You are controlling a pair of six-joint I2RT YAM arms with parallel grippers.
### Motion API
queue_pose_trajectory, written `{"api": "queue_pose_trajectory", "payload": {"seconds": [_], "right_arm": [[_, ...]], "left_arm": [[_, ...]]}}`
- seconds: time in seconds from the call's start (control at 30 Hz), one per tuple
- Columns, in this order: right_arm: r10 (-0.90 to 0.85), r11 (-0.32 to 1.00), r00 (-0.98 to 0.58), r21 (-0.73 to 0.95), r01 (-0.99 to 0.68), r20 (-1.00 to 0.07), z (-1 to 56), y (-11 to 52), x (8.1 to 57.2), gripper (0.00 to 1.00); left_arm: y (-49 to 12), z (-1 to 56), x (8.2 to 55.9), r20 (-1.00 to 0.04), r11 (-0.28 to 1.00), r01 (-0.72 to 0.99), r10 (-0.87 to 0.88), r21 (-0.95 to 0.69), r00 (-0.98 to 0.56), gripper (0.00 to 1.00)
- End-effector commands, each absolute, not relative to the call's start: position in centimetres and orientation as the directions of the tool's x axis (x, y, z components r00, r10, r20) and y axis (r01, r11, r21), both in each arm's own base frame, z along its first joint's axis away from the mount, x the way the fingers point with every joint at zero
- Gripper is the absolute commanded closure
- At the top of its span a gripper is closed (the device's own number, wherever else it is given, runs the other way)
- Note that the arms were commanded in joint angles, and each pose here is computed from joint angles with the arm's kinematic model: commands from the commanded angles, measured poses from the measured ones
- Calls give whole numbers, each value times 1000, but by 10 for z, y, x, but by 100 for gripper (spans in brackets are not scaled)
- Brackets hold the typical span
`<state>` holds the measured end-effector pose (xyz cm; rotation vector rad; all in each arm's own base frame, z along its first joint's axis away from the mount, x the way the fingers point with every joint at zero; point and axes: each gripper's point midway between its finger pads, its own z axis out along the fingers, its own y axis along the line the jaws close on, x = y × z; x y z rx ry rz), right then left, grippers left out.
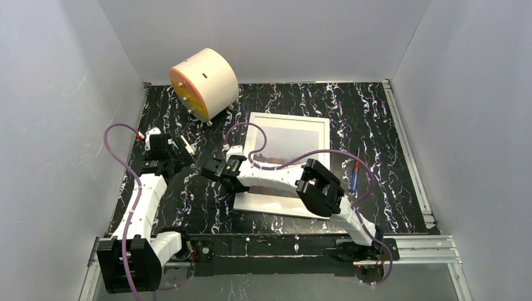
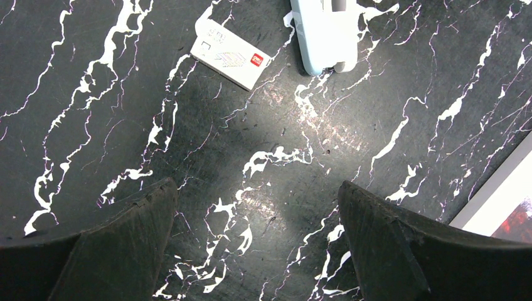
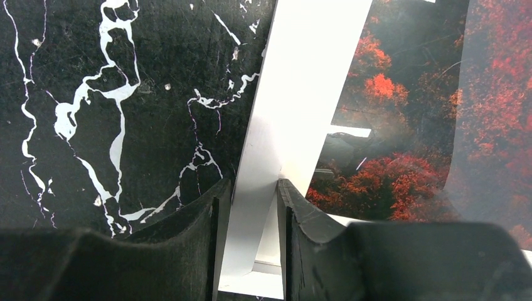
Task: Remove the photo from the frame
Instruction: Turn over the photo frame at the center of the board.
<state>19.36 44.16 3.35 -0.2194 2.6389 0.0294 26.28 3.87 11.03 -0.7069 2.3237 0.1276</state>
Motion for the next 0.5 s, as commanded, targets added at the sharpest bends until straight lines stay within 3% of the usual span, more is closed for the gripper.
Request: {"api": "queue_pose_trajectory", "payload": {"seconds": [0.0, 0.3, 0.47], "right_arm": [[-119, 992, -862, -31, -120, -492, 31, 442, 194, 60], [-116, 993, -863, -26, -119, -491, 29, 449, 192, 68], [-101, 992, -866, 15, -124, -490, 39, 455, 189, 79]], "left_arm": [[42, 119, 265, -664, 844, -527, -452, -102, -595, 2], [38, 119, 266, -660, 854, -508, -448, -115, -603, 2], [20, 122, 271, -650, 894, -413, -420, -175, -633, 2]]}}
